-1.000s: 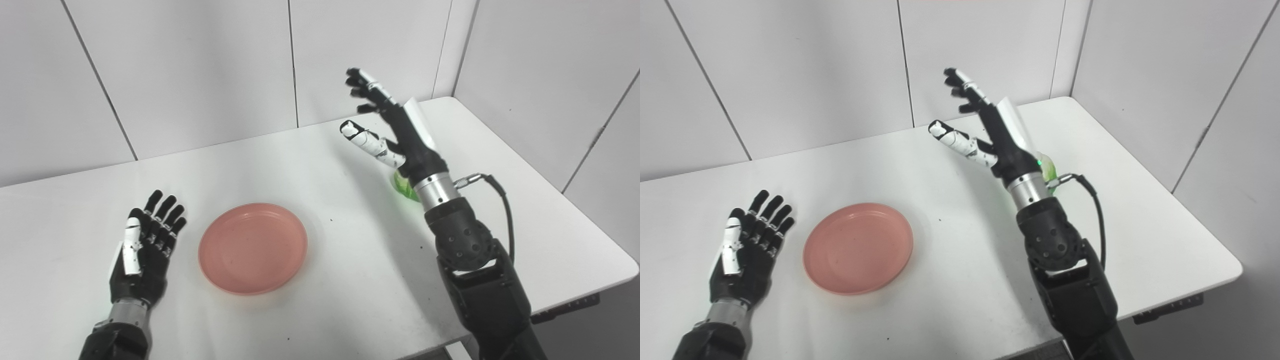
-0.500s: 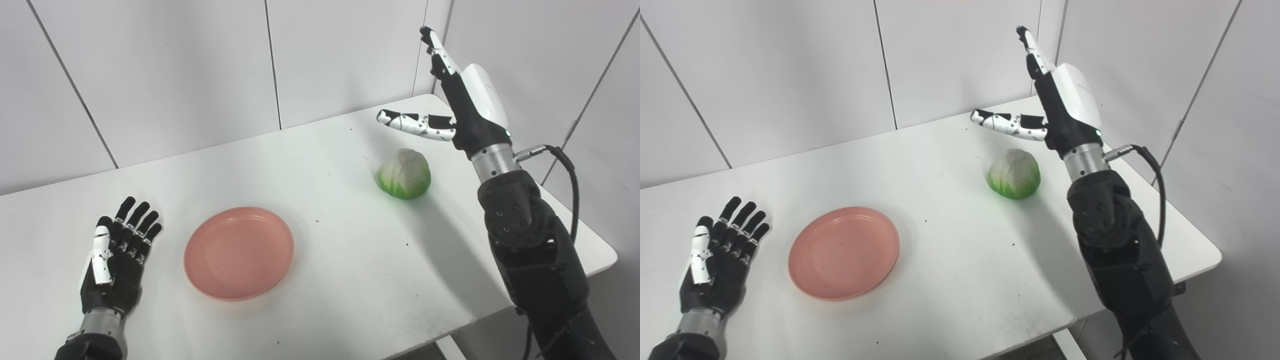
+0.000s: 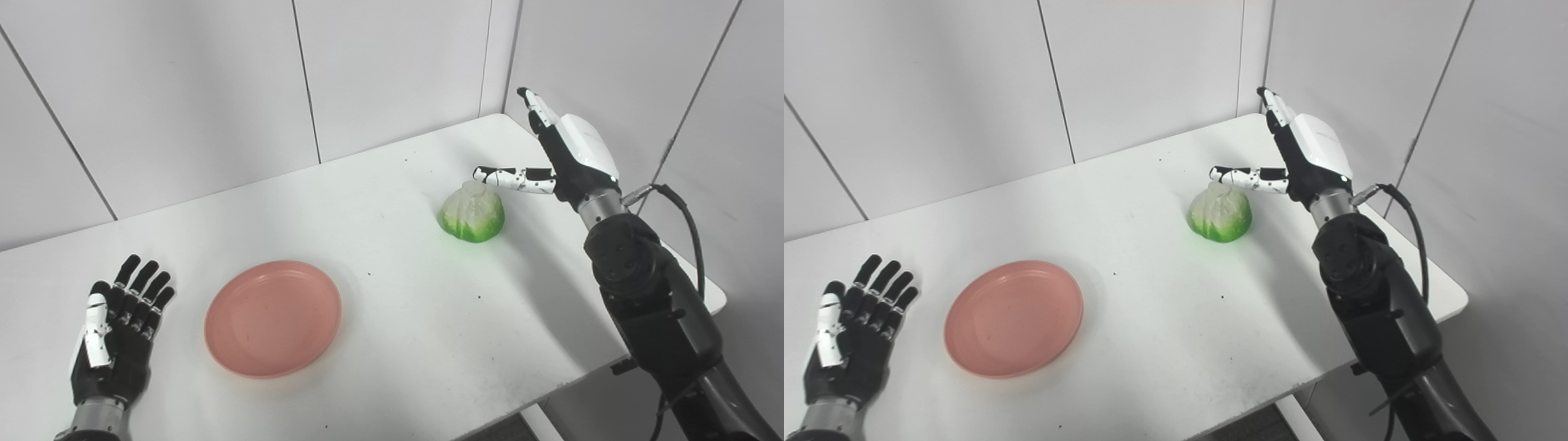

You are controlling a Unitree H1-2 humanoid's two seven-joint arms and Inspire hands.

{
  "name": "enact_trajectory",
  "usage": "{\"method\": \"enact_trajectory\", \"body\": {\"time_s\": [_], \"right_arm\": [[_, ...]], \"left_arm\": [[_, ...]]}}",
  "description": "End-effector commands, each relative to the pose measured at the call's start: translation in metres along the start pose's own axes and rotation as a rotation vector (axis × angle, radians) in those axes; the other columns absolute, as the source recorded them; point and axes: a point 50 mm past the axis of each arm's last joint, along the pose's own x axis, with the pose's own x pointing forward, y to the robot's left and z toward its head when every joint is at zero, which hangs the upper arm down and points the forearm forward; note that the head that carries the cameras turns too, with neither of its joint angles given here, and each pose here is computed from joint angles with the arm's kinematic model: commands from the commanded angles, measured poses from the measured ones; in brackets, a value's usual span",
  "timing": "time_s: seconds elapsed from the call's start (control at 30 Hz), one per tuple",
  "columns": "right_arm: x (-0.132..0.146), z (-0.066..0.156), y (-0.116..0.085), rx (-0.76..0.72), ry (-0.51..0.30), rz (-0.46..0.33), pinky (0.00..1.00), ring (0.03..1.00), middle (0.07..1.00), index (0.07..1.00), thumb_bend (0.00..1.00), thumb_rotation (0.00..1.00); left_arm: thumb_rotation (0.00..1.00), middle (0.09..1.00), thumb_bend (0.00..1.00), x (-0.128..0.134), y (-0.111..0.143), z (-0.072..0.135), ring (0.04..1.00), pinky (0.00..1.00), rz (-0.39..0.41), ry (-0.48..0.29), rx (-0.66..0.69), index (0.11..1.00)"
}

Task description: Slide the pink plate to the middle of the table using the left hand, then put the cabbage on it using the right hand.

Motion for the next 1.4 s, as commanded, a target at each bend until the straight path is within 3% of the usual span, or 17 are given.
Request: {"method": "enact_trajectory", "body": {"time_s": [0.0, 0.23, 0.77, 1.0, 1.37], "right_arm": [[0.011, 0.004, -0.015, -0.026, -0.042, -0.026, 0.86, 0.976, 1.0, 1.0, 1.0, 0.64], [0.027, -0.008, -0.007, 0.021, -0.008, 0.08, 0.91, 0.994, 1.0, 1.0, 1.0, 0.54], [0.062, -0.011, 0.012, 0.041, 0.03, 0.272, 0.92, 0.992, 1.0, 1.0, 1.0, 0.5], [0.076, -0.009, 0.023, 0.046, 0.036, 0.326, 0.94, 0.995, 1.0, 1.0, 1.0, 0.45], [0.081, -0.01, 0.021, 0.023, 0.072, 0.374, 0.94, 1.0, 1.0, 1.0, 1.0, 0.41]], "left_arm": [[1.0, 0.9, 0.45, -0.022, 0.018, -0.029, 0.89, 0.92, 0.067, 0.144, -0.024, 0.891], [1.0, 0.901, 0.45, -0.024, 0.019, -0.027, 0.891, 0.91, 0.057, 0.141, -0.022, 0.891], [1.0, 0.885, 0.46, -0.032, 0.018, -0.017, 0.875, 0.9, 0.058, 0.145, 0.004, 0.884], [1.0, 0.887, 0.46, -0.035, 0.017, -0.013, 0.877, 0.9, 0.049, 0.144, 0.015, 0.886], [1.0, 0.89, 0.47, -0.038, 0.016, -0.01, 0.874, 0.89, 0.034, 0.143, 0.026, 0.89]]}}
